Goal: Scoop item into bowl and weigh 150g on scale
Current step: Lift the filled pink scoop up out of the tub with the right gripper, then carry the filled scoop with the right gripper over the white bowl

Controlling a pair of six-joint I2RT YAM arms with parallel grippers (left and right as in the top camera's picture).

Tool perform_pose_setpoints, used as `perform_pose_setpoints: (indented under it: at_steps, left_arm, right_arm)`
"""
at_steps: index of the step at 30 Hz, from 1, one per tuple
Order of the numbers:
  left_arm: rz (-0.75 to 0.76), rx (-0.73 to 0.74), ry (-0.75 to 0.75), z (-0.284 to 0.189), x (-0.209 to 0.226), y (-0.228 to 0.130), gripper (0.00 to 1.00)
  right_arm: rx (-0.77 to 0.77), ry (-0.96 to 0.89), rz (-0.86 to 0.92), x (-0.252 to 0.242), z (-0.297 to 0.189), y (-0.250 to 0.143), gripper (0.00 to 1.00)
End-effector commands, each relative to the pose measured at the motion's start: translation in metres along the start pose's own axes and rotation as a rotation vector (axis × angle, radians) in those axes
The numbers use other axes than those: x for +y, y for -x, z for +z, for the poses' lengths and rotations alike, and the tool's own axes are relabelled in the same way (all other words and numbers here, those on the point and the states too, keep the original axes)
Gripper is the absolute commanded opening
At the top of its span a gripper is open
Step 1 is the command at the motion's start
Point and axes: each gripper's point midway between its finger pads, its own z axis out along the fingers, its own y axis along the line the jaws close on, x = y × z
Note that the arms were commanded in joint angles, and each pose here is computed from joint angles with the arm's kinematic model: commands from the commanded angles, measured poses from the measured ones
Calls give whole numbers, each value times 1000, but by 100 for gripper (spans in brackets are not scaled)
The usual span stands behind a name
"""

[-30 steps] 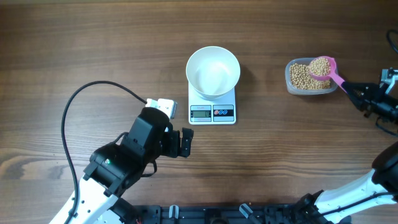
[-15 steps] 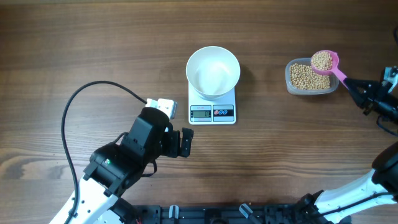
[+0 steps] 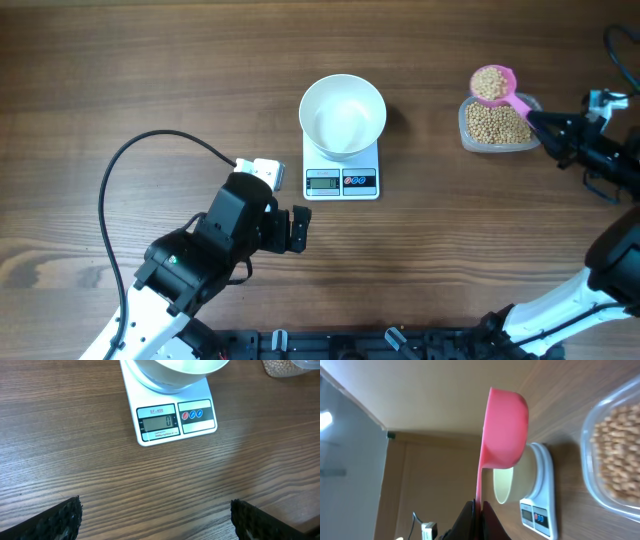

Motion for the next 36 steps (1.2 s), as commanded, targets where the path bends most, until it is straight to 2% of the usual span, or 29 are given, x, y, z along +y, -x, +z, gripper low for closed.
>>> perform_pose_setpoints:
  at_steps: [1, 20, 25, 36]
  left_arm:
    - [14, -18, 8, -2, 0, 6, 100]
    - [14, -18, 8, -2, 0, 6, 100]
    - [14, -18, 8, -2, 0, 6, 100]
    - [14, -18, 8, -2, 0, 6, 100]
  right_arm:
    - [29, 84, -3, 10, 21, -5, 4]
    - [415, 175, 27, 44, 137, -80, 5]
    - [510, 39, -8, 34, 170, -95, 5]
    - [472, -174, -325, 42, 205, -101, 5]
